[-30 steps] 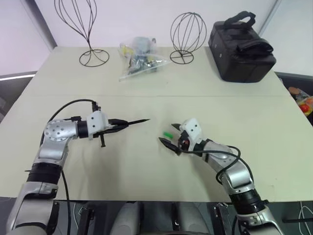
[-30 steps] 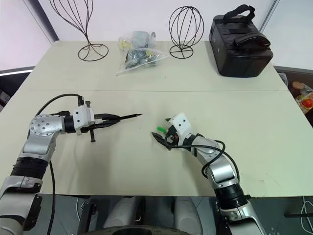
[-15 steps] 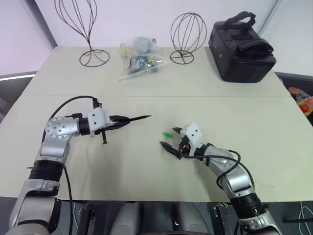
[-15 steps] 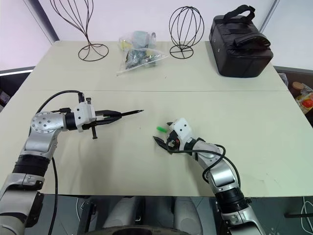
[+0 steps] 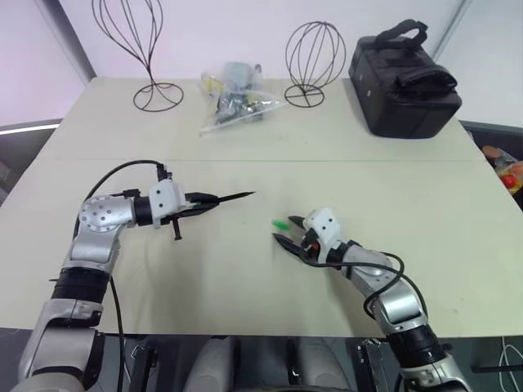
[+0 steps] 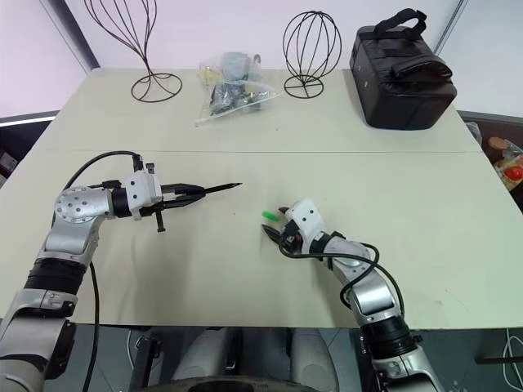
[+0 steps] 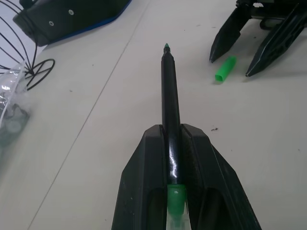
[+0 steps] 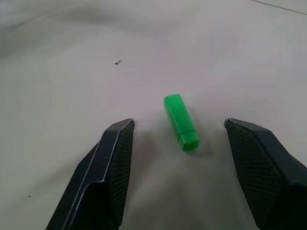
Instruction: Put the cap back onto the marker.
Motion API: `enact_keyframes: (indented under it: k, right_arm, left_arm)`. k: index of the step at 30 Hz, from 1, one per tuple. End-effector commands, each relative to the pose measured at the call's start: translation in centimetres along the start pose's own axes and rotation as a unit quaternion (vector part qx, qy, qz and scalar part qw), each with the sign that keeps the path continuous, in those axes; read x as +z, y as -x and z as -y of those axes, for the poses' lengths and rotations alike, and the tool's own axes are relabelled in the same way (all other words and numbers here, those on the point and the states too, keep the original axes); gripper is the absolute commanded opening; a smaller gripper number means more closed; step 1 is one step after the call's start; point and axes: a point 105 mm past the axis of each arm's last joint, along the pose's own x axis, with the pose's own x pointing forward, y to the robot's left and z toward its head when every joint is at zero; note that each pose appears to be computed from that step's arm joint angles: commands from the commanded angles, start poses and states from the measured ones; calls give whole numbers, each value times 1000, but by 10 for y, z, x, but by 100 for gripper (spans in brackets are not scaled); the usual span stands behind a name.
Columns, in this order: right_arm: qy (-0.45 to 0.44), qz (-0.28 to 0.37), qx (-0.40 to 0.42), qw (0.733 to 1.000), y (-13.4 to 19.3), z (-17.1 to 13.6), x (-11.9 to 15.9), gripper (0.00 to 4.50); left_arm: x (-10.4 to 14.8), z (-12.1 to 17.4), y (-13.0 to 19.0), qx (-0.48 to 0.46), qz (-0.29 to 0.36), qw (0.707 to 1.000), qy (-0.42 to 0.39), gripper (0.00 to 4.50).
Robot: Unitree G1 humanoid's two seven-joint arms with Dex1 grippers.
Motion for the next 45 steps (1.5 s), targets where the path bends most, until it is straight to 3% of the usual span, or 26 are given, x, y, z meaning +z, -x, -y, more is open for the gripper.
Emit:
enact_keyframes:
  k: [1,2,5,8,19,23,33,39,45]
  right_arm:
    - [-2,-23,6,1000,3,-4,-11,222]
    - [-1,-24,6,1000,3,-4,-11,180]
    - [5,-28,8,1000,2,-5,-12,180]
    - [7,-31,11,999,0,-6,-13,112]
    - [13,-33,19,999,-3,-6,-13,112]
    - [16,-35,19,999,-3,-4,-14,2]
    - [27,-29,12,999,0,-2,-6,2]
    - [183,-52,13,982,31,8,13,2]
    - [260,-68,22,963,57,11,32,2]
  left_arm:
    - [11,-8,-2,6,11,1000,-22,0]
    - [11,-8,-3,6,12,1000,-22,0]
    - [11,-8,-3,7,12,1000,-22,0]
    - [11,-7,-4,8,13,1000,-21,0]
    - [9,-4,-4,12,12,1000,-18,0]
    - [8,-3,-4,12,12,1000,-17,0]
    - [3,3,-3,0,9,1000,-15,0]
    - [-3,9,-7,-44,7,997,-55,0]
    - [-8,9,-13,-81,14,993,-89,0]
